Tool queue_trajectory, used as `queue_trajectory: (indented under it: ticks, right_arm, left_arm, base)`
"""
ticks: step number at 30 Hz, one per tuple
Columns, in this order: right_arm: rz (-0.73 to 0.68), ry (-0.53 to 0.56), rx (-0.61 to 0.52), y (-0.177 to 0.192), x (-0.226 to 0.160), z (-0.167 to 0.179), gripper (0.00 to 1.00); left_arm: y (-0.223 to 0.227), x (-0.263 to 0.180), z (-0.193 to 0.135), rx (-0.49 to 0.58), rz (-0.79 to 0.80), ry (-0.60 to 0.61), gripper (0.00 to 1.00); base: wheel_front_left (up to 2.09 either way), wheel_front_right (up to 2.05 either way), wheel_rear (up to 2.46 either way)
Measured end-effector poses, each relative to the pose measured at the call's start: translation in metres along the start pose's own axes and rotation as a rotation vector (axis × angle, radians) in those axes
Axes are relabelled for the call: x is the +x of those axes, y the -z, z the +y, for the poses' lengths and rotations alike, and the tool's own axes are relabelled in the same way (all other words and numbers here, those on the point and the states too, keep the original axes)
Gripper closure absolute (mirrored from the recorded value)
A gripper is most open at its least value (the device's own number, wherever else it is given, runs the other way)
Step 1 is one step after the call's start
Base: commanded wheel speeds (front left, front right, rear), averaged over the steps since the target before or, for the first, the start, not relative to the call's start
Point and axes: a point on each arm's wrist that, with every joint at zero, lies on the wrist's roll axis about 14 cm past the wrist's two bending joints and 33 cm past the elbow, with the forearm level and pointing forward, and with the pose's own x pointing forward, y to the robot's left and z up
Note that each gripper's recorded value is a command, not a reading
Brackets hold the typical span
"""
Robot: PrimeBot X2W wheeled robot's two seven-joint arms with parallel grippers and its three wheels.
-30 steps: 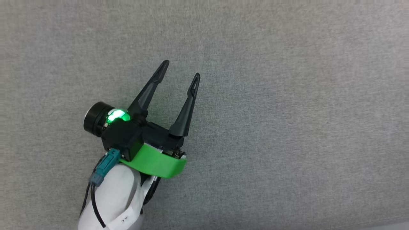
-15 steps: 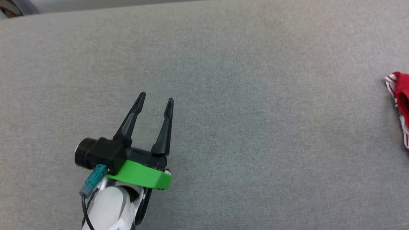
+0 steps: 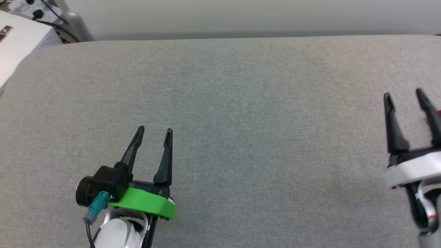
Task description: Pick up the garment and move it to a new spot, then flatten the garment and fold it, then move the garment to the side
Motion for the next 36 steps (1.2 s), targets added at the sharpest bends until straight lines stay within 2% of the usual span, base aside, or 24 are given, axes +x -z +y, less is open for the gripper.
queue_trajectory:
  ticks: [5, 12, 36]
  right_arm:
    - [-0.014, -0.022, 0.083, 0.014, -0.015, 0.033, 0.0]
    - [0.002, -0.043, 0.131, 0.031, -0.025, 0.061, 0.0]
    - [-0.015, -0.042, 0.148, 0.028, -0.029, 0.069, 0.0]
  left_arm:
    - [-0.007, -0.013, 0.011, 0.026, -0.009, -0.045, 0.0]
    - [-0.004, -0.029, 0.024, 0.032, 0.01, -0.106, 0.0]
    - [-0.007, -0.036, 0.03, 0.033, 0.003, -0.136, 0.0]
  base:
    - [0.0, 0.0, 0.0]
    - [0.0, 0.0, 0.0]
    - [0.0, 0.0, 0.0]
